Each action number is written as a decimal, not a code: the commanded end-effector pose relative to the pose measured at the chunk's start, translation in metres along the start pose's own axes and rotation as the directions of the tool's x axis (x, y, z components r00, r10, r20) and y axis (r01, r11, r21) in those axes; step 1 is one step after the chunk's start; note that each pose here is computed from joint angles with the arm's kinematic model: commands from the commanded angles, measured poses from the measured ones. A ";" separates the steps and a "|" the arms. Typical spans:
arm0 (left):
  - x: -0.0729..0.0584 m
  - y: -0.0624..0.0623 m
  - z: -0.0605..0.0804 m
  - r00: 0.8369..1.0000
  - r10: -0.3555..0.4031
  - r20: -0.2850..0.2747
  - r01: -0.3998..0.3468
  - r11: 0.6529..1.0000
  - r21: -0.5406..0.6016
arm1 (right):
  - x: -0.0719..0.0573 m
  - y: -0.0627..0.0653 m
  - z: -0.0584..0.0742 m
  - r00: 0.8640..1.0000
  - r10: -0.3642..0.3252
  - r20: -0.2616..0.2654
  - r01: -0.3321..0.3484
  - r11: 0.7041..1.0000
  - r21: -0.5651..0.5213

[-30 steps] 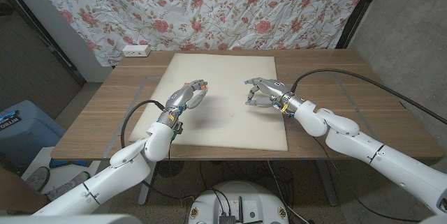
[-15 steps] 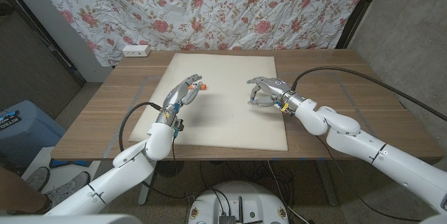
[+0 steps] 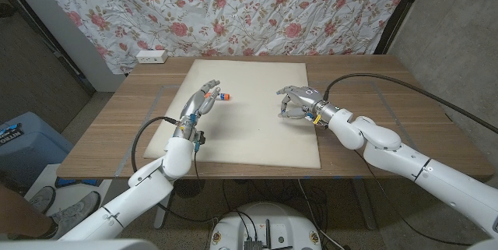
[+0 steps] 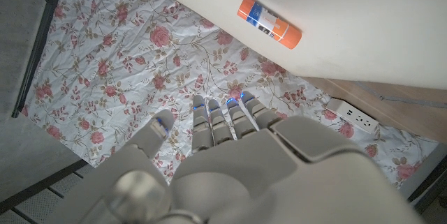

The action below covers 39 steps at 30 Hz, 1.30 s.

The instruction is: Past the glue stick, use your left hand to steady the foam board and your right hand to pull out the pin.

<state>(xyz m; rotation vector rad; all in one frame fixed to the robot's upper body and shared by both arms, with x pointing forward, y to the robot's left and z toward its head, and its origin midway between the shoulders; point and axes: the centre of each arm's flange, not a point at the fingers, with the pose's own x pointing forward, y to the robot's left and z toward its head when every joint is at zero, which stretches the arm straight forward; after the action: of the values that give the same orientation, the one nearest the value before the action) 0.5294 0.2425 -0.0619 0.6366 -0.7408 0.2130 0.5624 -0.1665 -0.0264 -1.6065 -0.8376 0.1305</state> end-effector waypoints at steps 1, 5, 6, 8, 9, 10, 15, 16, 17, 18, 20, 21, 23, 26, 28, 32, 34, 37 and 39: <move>0.003 0.002 -0.012 0.997 0.065 -0.043 -0.071 0.985 -0.156 | 0.004 -0.003 0.001 0.999 0.033 -0.015 -0.033 0.998 -0.056; 0.003 0.002 -0.017 0.994 0.094 -0.064 -0.105 0.974 -0.199 | 0.006 -0.003 0.002 0.999 0.047 -0.021 -0.049 0.996 -0.072; 0.003 0.002 -0.018 0.993 0.098 -0.064 -0.109 0.971 -0.212 | 0.006 -0.003 0.002 0.999 0.050 -0.019 -0.052 0.996 -0.076; 0.003 0.003 -0.019 0.992 0.102 -0.071 -0.116 0.966 -0.230 | 0.007 -0.003 0.002 0.998 0.056 -0.021 -0.058 0.995 -0.086; 0.003 0.003 -0.020 0.992 0.103 -0.071 -0.117 0.964 -0.240 | 0.007 -0.003 0.003 0.998 0.061 -0.020 -0.062 0.994 -0.091; 0.004 0.003 -0.021 0.991 0.105 -0.078 -0.122 0.961 -0.249 | 0.008 -0.003 0.003 0.998 0.064 -0.021 -0.066 0.993 -0.094; 0.003 0.001 -0.028 0.986 0.128 -0.103 -0.154 0.934 -0.322 | 0.011 -0.003 0.004 0.996 0.082 -0.023 -0.084 0.989 -0.118; 0.003 0.001 -0.030 0.986 0.129 -0.106 -0.158 0.930 -0.331 | 0.011 -0.003 0.005 0.996 0.086 -0.023 -0.088 0.989 -0.123; 0.003 0.001 -0.030 0.985 0.129 -0.116 -0.161 0.930 -0.331 | 0.012 -0.003 0.005 0.996 0.090 -0.023 -0.092 0.988 -0.126; 0.003 0.001 -0.031 0.985 0.127 -0.114 -0.158 0.929 -0.334 | 0.013 -0.003 0.005 0.995 0.093 -0.024 -0.095 0.987 -0.129; 0.003 0.002 -0.032 0.985 0.124 -0.117 -0.156 0.933 -0.324 | 0.013 -0.003 0.005 0.995 0.097 -0.022 -0.099 0.985 -0.139; 0.003 0.002 -0.033 0.985 0.122 -0.118 -0.155 0.933 -0.324 | 0.014 -0.003 0.005 0.995 0.101 -0.022 -0.103 0.984 -0.145; 0.003 0.002 -0.034 0.985 0.129 -0.119 -0.162 0.930 -0.330 | 0.015 -0.003 0.006 0.994 0.104 -0.025 -0.107 0.982 -0.156; 0.003 0.003 -0.035 0.983 0.133 -0.126 -0.168 0.929 -0.329 | 0.018 -0.002 0.006 0.992 0.120 -0.033 -0.123 0.977 -0.172; 0.004 0.003 -0.036 0.983 0.132 -0.127 -0.166 0.932 -0.322 | 0.020 -0.001 0.006 0.991 0.133 -0.035 -0.137 0.975 -0.177; 0.007 0.003 -0.036 0.984 0.124 -0.124 -0.158 0.936 -0.315 | 0.023 0.000 0.006 0.989 0.144 -0.045 -0.150 0.970 -0.192; 0.008 0.003 -0.036 0.985 0.124 -0.123 -0.158 0.936 -0.315 | 0.024 0.000 0.007 0.988 0.146 -0.048 -0.152 0.970 -0.190; 0.009 0.003 -0.036 0.985 0.124 -0.123 -0.158 0.936 -0.316 | 0.025 0.000 0.008 0.988 0.150 -0.047 -0.156 0.969 -0.193; 0.010 0.003 -0.037 0.984 0.125 -0.126 -0.159 0.936 -0.315 | 0.025 -0.001 0.008 0.987 0.153 -0.046 -0.159 0.969 -0.191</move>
<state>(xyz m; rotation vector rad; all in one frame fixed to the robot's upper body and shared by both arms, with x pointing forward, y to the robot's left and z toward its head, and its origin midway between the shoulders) 0.5518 0.2652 -0.0758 0.2609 -0.7081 0.2479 0.5726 -0.1504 -0.0203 -1.8217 -0.7422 0.1341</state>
